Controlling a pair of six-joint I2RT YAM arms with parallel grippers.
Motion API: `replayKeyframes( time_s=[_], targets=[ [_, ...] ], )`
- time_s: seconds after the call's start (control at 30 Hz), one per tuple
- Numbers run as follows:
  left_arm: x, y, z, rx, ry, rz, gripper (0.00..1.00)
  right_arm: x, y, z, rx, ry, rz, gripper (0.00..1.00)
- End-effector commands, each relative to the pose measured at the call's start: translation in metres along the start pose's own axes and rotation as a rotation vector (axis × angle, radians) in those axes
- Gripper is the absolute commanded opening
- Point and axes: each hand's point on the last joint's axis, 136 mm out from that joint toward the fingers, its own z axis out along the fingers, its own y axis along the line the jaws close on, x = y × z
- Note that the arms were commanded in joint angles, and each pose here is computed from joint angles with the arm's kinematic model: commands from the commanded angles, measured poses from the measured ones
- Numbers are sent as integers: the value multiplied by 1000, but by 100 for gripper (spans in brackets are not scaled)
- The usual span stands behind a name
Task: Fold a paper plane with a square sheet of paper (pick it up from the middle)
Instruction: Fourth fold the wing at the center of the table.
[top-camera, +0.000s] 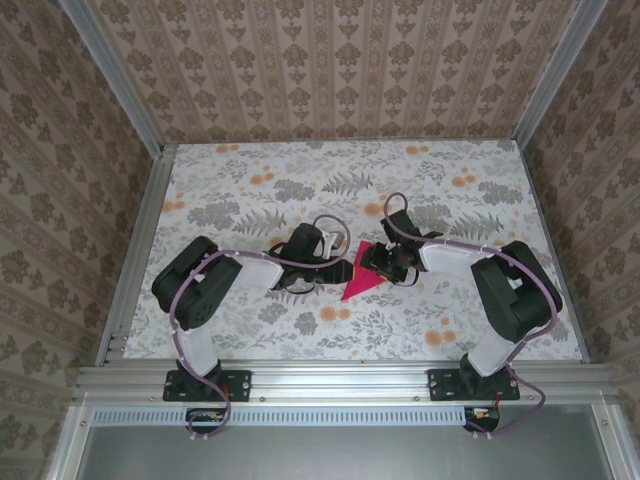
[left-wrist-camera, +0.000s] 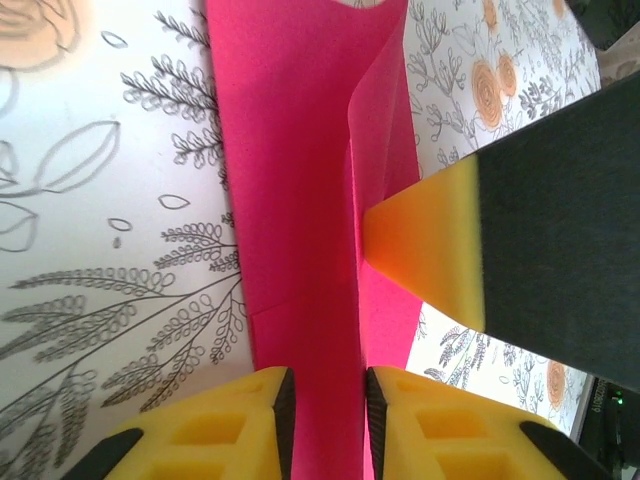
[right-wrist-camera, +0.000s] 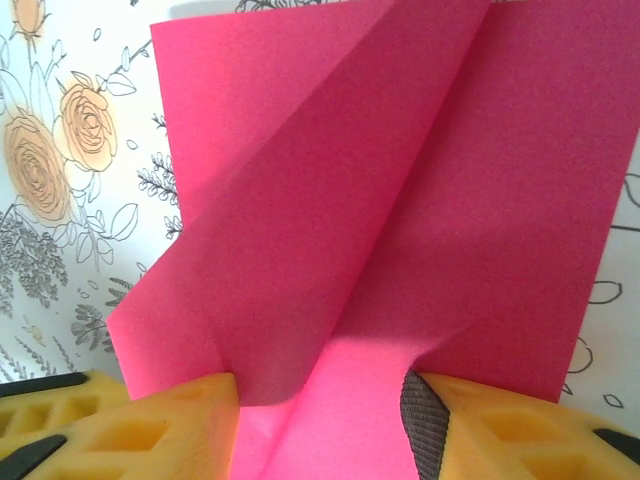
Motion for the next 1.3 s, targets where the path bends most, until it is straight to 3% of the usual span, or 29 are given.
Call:
replayKeyframes(
  time_s=[0.0, 0.3, 0.57, 0.87, 1.27],
  targets=[
    [-10, -5, -18, -32, -47, -9, 29, 15, -51, 11, 218, 42, 21, 50],
    [-7, -22, -20, 12, -52, -20, 29, 19, -55, 14, 252, 62, -1, 46],
    [3, -39, -8, 85, -14, 9, 22, 22, -59, 18, 267, 88, -3, 46],
    [5, -28, 5, 55, 20, -13, 12, 25, -59, 20, 269, 110, -8, 52],
    [15, -1, 9, -48, 51, -52, 8, 25, -64, 21, 302, 118, -15, 53]
  ],
)
